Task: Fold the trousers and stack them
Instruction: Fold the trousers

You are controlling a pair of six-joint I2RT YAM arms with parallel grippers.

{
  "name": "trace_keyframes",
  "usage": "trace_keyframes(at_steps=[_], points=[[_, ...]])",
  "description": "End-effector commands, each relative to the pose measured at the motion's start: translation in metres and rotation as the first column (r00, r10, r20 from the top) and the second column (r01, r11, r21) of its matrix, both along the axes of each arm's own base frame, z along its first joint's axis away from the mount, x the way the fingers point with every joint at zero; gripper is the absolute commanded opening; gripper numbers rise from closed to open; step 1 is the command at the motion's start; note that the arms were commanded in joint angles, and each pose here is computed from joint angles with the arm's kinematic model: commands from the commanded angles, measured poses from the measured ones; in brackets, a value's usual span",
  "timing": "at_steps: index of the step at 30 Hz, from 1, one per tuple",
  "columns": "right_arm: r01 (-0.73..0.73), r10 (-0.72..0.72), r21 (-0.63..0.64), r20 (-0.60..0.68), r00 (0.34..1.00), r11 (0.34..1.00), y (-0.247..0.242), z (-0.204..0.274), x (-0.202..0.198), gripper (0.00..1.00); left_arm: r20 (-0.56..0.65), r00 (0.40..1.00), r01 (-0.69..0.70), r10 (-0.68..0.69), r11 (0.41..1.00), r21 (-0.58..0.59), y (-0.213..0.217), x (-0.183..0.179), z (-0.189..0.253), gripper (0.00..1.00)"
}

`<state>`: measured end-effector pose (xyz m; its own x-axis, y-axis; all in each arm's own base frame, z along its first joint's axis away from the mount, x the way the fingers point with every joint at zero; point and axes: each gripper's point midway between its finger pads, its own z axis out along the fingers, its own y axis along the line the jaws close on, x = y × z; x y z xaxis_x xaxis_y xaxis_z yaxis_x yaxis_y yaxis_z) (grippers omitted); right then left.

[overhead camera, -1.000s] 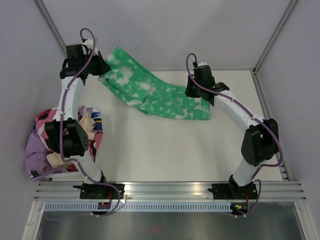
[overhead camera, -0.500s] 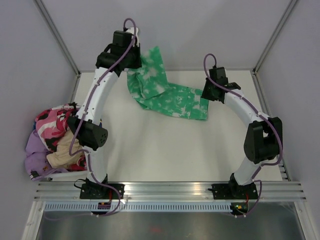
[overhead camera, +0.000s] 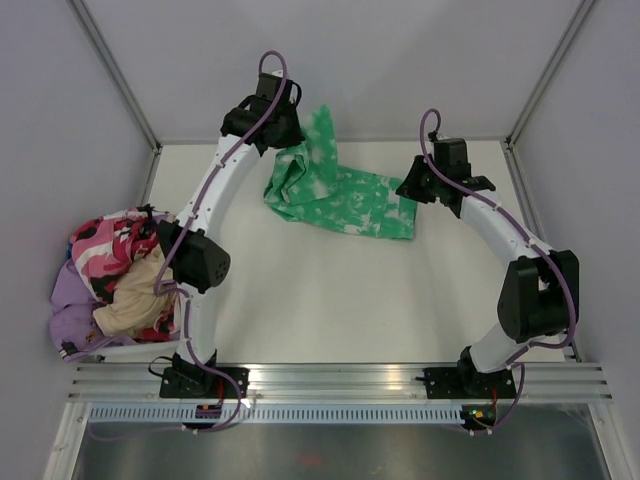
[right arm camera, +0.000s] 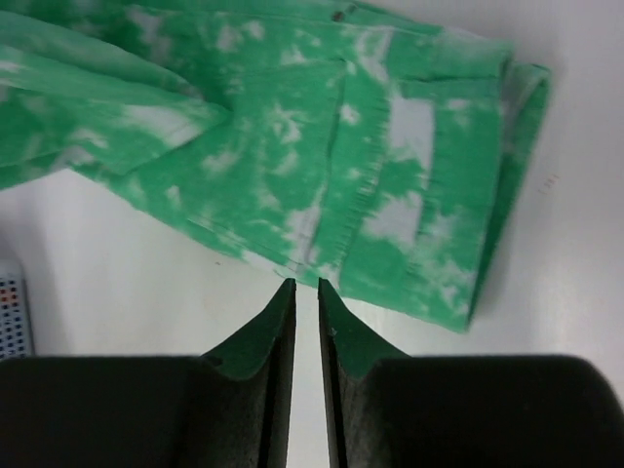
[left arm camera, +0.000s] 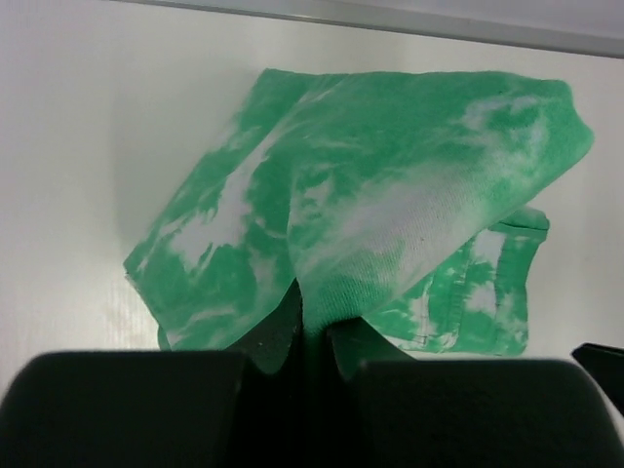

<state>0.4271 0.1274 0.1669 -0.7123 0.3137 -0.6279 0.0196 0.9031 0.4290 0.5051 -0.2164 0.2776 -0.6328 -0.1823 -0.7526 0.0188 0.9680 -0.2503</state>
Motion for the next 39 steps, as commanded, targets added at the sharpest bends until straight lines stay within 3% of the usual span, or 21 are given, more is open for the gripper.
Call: trace_keyframes(at_steps=[1,4,6,7,10,13,19,24,27,33,39], points=[[-0.173,0.140,0.172,0.192,0.971,0.970,0.059,0.046,0.016,0.20,0.012,0.998,-0.054,0.057,0.981,-0.184,0.014,0.024,0.016,0.02],[-0.248,0.211,0.144,0.230,0.950,0.958,0.106,0.049,0.029,0.22,0.009,0.995,-0.094,0.098,0.973,-0.211,0.052,0.033,0.022,0.02],[-0.271,0.243,0.145,0.184,0.952,0.952,0.142,0.020,0.046,0.22,0.025,0.995,-0.087,0.095,0.971,-0.224,0.079,0.036,0.028,0.02],[-0.281,0.245,0.154,0.218,0.945,0.947,0.151,0.036,0.049,0.22,0.015,0.997,-0.069,0.075,0.970,-0.235,0.075,0.035,0.023,0.02],[-0.268,0.241,0.159,0.169,0.956,0.950,0.187,-0.002,0.071,0.21,0.040,0.995,-0.079,0.089,0.975,-0.208,0.126,0.036,0.028,0.02],[-0.274,0.244,0.145,0.196,0.950,0.951,0.220,-0.004,0.085,0.21,0.047,0.995,-0.077,0.086,0.985,-0.155,0.160,0.039,0.016,0.02],[-0.276,0.246,0.195,0.167,0.955,0.941,0.279,-0.064,0.108,0.21,0.023,0.999,-0.032,0.034,0.994,-0.108,0.193,0.044,-0.021,0.02],[-0.289,0.216,0.234,0.294,0.931,0.928,0.329,-0.029,0.122,0.25,0.025,0.999,-0.026,0.029,0.993,-0.114,0.209,0.047,-0.030,0.02],[-0.275,0.200,0.198,0.329,0.923,0.941,0.344,-0.030,0.126,0.28,0.042,0.999,-0.023,0.030,0.988,-0.151,0.219,0.048,-0.024,0.02],[-0.183,0.150,0.136,0.221,0.964,0.974,0.329,-0.085,0.128,0.22,0.053,0.998,-0.027,0.035,0.990,-0.138,0.241,0.040,-0.022,0.02],[-0.211,0.196,0.103,0.133,0.971,0.972,0.327,-0.122,0.113,0.21,0.007,0.997,-0.079,0.081,0.986,-0.150,0.253,0.029,-0.025,0.02]])
